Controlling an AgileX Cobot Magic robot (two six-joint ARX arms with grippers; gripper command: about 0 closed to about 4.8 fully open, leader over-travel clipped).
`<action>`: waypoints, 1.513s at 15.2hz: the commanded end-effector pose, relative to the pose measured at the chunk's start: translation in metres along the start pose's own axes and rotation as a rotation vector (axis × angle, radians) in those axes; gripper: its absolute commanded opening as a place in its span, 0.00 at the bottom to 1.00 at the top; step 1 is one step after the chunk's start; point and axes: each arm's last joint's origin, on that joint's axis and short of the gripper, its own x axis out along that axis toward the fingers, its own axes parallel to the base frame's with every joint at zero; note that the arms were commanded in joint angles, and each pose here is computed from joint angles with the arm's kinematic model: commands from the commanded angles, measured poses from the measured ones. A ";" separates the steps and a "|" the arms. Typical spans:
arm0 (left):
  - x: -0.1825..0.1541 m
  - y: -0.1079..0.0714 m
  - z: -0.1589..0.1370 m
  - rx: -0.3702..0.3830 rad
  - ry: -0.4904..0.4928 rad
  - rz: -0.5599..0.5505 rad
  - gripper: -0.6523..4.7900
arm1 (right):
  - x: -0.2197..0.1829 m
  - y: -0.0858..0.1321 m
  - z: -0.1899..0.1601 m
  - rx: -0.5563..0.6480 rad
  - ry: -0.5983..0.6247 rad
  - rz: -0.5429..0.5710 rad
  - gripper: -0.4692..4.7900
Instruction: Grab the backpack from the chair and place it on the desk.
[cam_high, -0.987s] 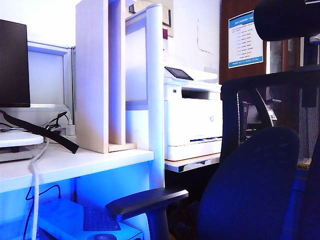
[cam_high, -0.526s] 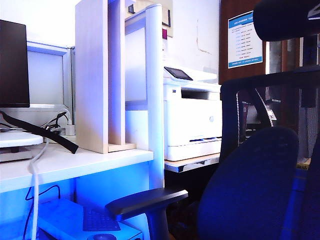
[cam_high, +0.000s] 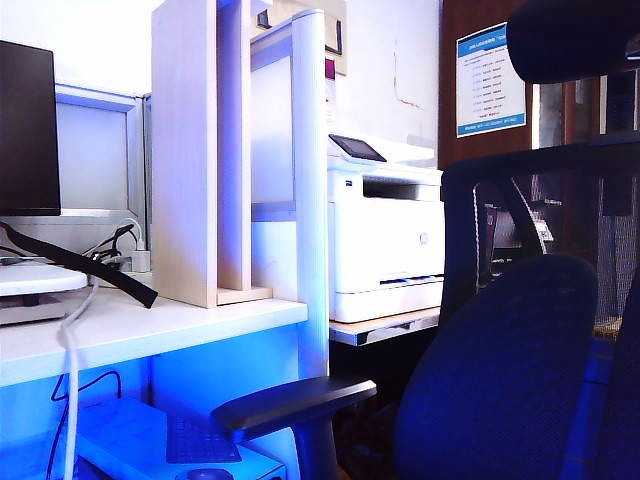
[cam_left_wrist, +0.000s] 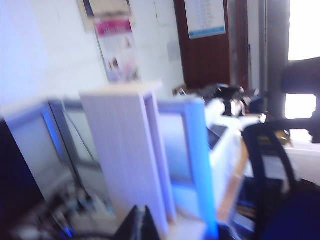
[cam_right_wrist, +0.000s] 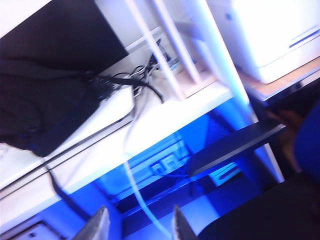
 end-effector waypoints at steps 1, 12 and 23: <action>-0.018 -0.012 -0.026 -0.041 0.027 0.018 0.11 | 0.000 0.001 0.002 -0.082 -0.021 -0.015 0.40; 0.002 -0.022 -0.228 -0.313 0.148 0.057 0.11 | -0.002 -0.009 -0.001 -0.308 -0.032 -0.271 0.17; 0.022 -0.033 -0.363 -0.293 0.158 0.127 0.11 | -0.003 -0.019 -0.009 -0.396 0.017 -0.464 0.07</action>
